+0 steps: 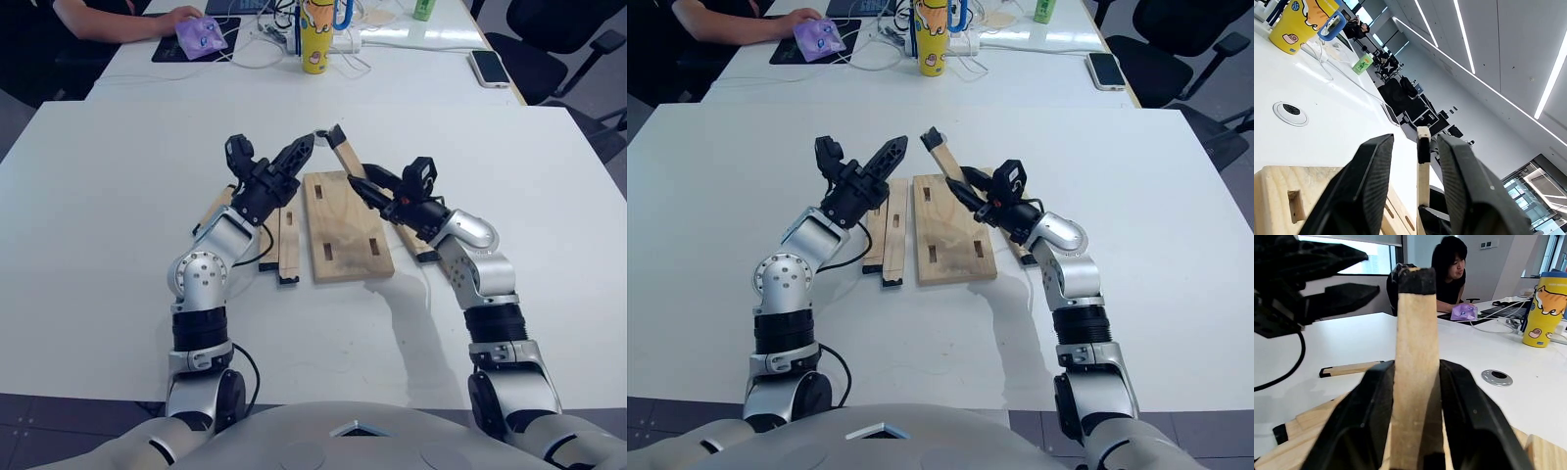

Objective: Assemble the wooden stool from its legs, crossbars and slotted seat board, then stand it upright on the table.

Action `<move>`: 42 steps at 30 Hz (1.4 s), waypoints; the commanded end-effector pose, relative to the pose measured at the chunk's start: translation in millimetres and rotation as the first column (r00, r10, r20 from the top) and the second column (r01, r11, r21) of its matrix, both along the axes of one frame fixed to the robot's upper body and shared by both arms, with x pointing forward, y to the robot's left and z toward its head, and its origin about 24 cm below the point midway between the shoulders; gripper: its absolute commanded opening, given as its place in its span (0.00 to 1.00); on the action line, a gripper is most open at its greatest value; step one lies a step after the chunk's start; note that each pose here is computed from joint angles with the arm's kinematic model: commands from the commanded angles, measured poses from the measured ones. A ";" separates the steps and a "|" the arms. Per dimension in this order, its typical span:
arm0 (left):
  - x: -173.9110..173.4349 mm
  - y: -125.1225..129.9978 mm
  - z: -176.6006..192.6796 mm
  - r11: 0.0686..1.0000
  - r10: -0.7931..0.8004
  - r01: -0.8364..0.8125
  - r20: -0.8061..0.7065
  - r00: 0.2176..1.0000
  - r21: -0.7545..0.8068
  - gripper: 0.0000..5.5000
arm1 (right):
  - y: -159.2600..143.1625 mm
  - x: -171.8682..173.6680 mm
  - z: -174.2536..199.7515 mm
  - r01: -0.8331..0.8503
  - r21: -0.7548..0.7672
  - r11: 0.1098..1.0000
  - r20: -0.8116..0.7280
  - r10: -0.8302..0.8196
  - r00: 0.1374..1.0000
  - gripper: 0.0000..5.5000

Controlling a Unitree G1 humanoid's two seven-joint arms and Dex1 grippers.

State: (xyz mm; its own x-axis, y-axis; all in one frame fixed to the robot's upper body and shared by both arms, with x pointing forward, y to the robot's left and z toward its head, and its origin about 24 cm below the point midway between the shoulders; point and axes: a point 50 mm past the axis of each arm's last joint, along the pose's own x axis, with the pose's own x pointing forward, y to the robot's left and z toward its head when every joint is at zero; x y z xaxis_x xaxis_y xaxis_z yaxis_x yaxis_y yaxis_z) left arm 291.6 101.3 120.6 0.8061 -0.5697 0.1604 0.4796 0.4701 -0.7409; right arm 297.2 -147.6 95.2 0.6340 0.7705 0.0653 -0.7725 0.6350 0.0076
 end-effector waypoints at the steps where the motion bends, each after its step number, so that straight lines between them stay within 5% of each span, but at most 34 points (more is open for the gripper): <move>1: 1.5 -3.8 0.0 0.998 -0.021 0.021 0.001 1.000 0.052 0.30 | 7.5 -2.5 1.3 -0.034 0.002 0.999 -0.002 0.034 0.999 0.24; 18: 1.6 -5.7 0.8 0.997 -0.055 0.055 0.002 0.998 0.046 0.30 | 21.7 -6.7 2.3 -0.120 -0.015 0.993 0.021 0.120 0.992 0.24; 26: 4.2 -2.7 -0.4 0.999 -0.012 0.011 0.015 1.000 0.052 0.10 | 21.6 -4.5 4.0 -0.116 -0.014 0.993 0.029 0.116 0.993 0.24; 34: 5.7 0.7 -5.1 0.992 0.033 -0.035 0.020 0.999 0.119 0.09 | 19.7 0.6 -0.9 -0.078 -0.061 0.995 0.002 0.079 0.997 0.24; 38: 5.1 6.1 -4.1 0.991 0.079 -0.081 0.026 0.997 0.110 0.08 | 14.2 -2.4 -11.9 -0.083 -0.106 0.991 -0.050 0.079 0.996 0.39; 42: 2.4 18.3 -1.4 0.976 0.172 -0.173 0.022 0.985 0.135 0.08 | -6.6 -7.1 -33.1 -0.035 -0.228 0.973 -0.103 0.012 0.995 0.40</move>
State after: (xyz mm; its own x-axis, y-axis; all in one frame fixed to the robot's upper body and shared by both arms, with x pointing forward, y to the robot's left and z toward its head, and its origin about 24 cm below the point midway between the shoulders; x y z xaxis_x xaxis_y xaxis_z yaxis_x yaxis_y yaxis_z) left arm 297.7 110.9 120.0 0.8624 -0.4922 0.1183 0.4344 0.5996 -0.6721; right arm 293.2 -140.9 76.0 0.5845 0.8061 -0.0924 -0.8111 0.5837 -0.0383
